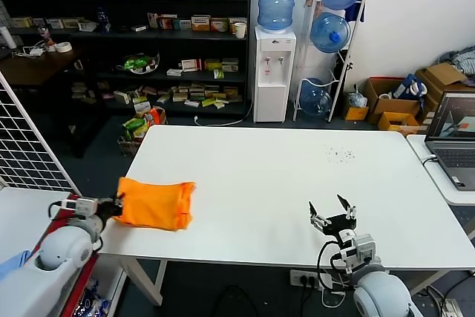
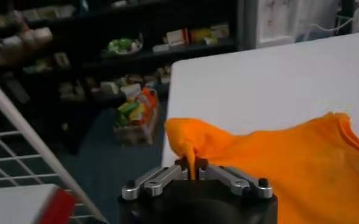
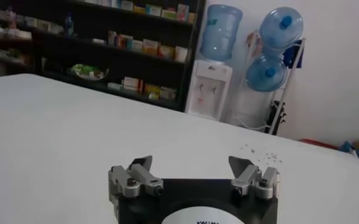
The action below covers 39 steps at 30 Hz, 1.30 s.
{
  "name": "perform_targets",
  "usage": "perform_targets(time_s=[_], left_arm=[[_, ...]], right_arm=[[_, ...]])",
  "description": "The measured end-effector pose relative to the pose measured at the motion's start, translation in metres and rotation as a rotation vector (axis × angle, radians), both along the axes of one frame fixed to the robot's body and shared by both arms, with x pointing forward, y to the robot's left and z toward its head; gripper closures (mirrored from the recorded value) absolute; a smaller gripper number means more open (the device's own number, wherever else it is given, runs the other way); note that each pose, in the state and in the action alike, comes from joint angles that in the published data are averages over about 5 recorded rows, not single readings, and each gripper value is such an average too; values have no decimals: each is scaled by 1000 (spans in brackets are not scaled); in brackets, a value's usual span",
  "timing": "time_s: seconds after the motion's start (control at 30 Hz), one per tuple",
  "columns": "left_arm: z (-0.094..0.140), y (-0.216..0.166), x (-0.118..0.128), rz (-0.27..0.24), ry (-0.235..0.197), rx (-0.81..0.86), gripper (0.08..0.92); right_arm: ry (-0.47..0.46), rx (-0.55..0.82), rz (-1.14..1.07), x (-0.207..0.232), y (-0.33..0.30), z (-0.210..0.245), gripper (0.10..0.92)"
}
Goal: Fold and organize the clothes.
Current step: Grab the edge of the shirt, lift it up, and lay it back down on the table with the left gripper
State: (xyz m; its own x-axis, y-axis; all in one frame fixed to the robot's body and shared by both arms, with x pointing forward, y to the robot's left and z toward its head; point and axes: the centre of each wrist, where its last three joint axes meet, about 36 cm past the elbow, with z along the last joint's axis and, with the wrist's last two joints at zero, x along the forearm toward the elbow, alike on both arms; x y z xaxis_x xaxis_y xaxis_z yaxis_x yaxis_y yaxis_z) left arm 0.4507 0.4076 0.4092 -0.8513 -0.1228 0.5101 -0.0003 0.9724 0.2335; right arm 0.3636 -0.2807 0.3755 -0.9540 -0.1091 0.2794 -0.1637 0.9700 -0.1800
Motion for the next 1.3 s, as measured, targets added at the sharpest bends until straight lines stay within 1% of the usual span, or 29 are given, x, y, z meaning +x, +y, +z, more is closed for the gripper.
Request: perform_targets(time_s=[0.17, 0.33, 0.53, 0.7, 0.8, 0.9, 1.1, 1.3], left_arm=[[21, 35, 5, 56, -62, 139, 862], [46, 60, 9, 81, -102, 242, 862], [70, 68, 10, 75, -127, 310, 862], [79, 60, 11, 50, -141, 331, 862], [79, 54, 9, 35, -140, 334, 862], [75, 44, 5, 19, -132, 330, 862], [55, 15, -4, -19, -115, 290, 862], [36, -26, -18, -62, -95, 216, 862]], right_arm=[[-12, 4, 7, 0, 2, 3, 200], [-20, 8, 10, -1, 3, 4, 200], [-26, 10, 10, -4, 4, 3, 200], [-31, 5, 9, -7, 5, 3, 200], [-30, 3, 7, -9, 5, 2, 200], [-27, 2, 5, -11, 6, 0, 200], [-17, -5, 5, -15, 8, -3, 200], [-9, -16, -3, -17, 7, -6, 200]])
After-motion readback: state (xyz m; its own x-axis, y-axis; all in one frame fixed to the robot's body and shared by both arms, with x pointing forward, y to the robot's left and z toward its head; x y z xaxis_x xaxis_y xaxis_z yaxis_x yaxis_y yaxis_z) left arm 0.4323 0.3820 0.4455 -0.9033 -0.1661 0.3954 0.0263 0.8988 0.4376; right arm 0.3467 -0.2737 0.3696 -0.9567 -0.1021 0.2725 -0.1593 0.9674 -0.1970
